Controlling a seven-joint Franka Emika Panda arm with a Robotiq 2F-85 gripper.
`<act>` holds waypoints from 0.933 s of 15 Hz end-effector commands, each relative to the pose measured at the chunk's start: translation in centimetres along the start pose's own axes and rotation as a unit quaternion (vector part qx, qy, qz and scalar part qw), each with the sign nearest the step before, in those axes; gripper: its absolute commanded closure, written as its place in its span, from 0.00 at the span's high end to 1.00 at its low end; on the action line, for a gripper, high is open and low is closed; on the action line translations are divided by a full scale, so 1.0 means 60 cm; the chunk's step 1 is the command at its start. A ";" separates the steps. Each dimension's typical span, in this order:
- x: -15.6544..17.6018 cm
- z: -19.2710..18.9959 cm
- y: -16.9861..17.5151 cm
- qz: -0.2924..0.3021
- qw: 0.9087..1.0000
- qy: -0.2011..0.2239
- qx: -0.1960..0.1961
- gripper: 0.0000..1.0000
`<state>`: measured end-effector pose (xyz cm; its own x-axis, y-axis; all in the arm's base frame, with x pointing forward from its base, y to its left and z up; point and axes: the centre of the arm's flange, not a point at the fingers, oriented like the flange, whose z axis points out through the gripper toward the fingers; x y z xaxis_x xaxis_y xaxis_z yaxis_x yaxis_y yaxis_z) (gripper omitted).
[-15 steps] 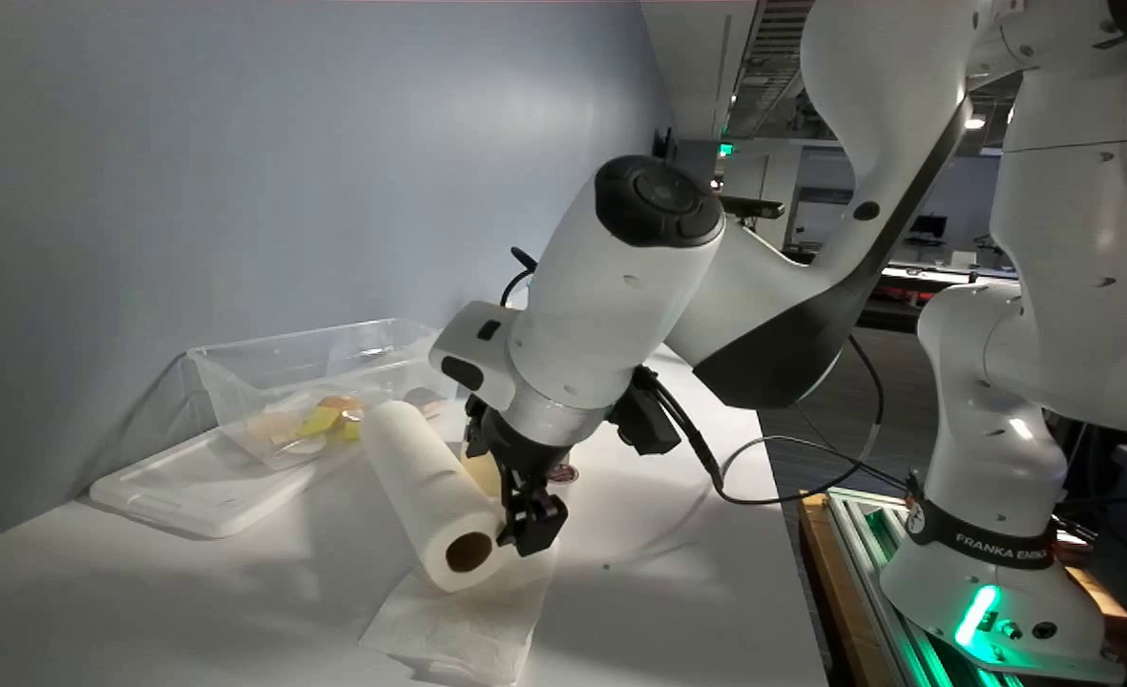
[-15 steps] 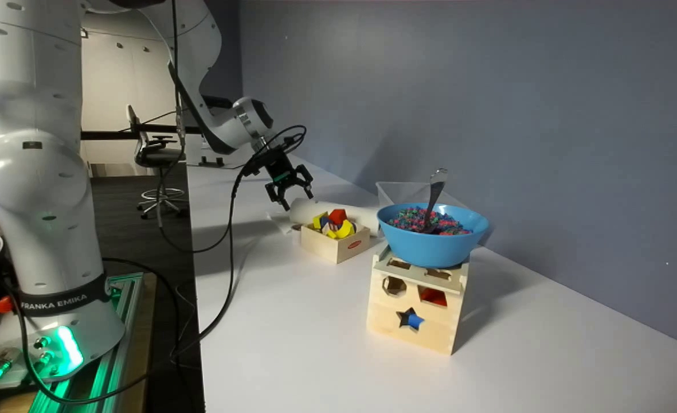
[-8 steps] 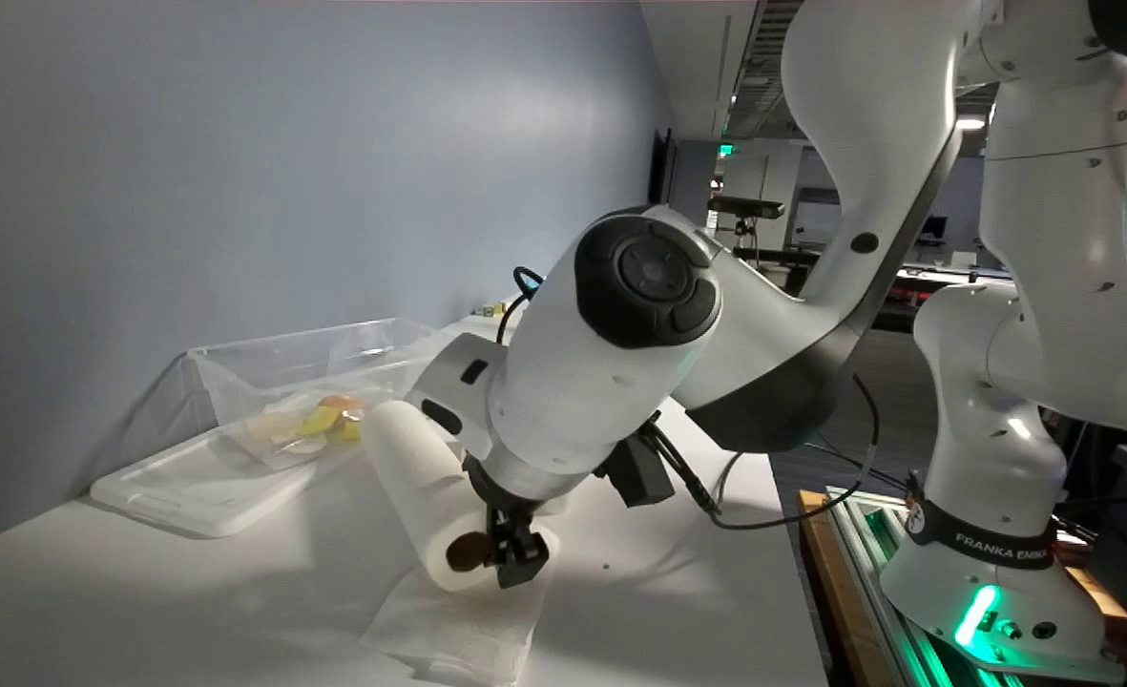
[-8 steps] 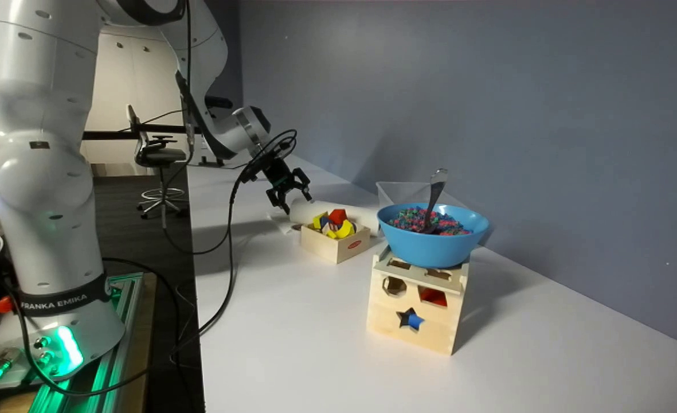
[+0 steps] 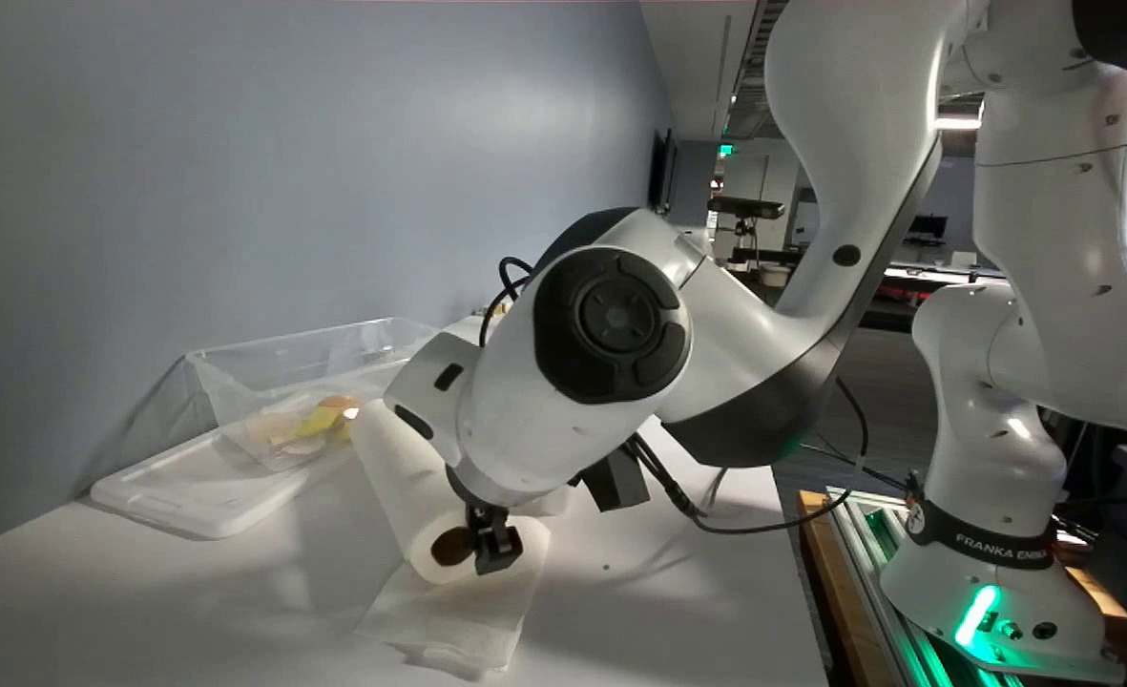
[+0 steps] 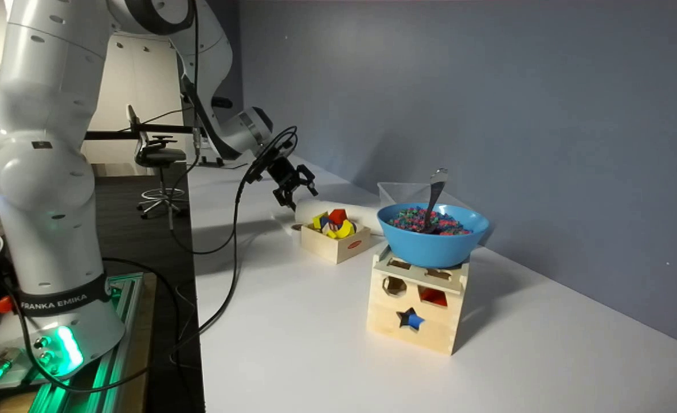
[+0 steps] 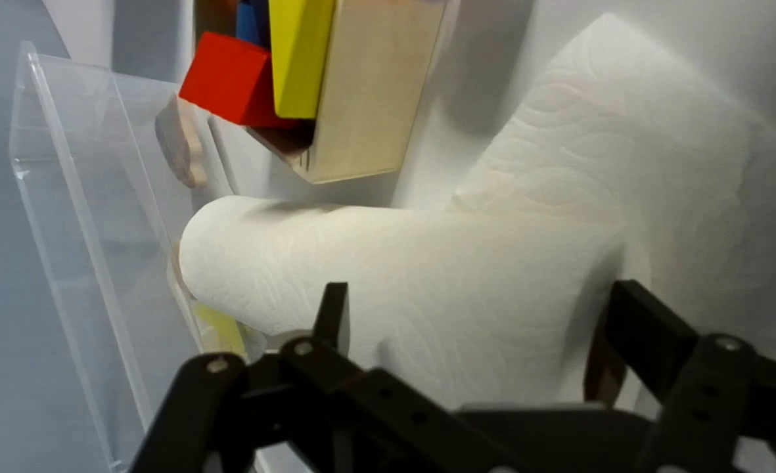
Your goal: Place the paper towel roll in the tote
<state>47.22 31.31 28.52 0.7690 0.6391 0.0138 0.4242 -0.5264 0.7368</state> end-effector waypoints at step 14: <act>0.079 0.019 0.020 -0.069 0.997 0.030 -0.008 1.00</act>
<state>50.33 32.49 28.83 0.7097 0.7036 -0.0352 0.4879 -0.4549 0.7450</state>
